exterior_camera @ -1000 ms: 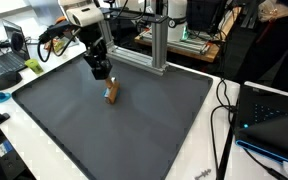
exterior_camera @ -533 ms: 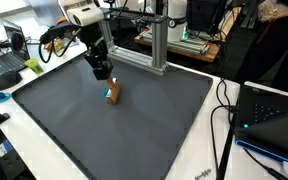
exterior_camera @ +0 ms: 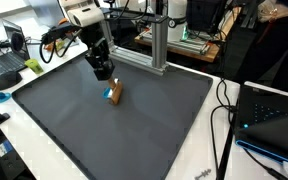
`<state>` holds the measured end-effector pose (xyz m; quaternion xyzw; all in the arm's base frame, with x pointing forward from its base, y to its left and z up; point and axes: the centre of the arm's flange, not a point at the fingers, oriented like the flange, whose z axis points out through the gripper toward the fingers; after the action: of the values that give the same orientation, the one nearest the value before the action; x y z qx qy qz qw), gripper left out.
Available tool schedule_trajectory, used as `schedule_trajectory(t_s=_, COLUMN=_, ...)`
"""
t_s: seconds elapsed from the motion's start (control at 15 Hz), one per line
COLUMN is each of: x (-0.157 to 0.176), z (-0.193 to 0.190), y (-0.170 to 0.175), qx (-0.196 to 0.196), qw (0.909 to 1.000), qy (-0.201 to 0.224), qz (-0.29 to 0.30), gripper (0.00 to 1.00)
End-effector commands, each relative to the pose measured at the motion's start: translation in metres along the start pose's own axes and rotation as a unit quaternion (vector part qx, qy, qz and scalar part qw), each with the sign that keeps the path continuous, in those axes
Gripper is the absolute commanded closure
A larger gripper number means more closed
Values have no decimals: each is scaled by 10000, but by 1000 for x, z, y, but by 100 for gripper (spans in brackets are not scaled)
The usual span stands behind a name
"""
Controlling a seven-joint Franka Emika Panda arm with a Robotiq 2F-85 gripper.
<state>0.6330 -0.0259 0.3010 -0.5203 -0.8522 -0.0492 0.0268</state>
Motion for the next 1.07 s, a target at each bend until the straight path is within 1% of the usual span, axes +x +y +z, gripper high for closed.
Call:
schedule_trajectory(t_s=0.0, x=4, z=30, y=-18, qx=15, qw=9987, qy=106, qz=490, gripper=78)
schedule_trajectory(t_s=0.2, x=-2, z=28, y=-30, qx=-50, qw=9955, qy=27, qz=947, gripper=78)
schedule_trajectory(t_s=0.4, x=-6, z=26, y=-41, qx=-136, qw=9904, qy=-71, qz=1376, gripper=78)
schedule_trajectory(t_s=0.67, x=-10, z=23, y=-53, qx=-148, qw=9811, qy=-281, qz=1909, gripper=78)
schedule_trajectory(t_s=1.0, x=-16, z=22, y=-64, qx=-106, qw=9695, qy=-347, qz=2424, gripper=78)
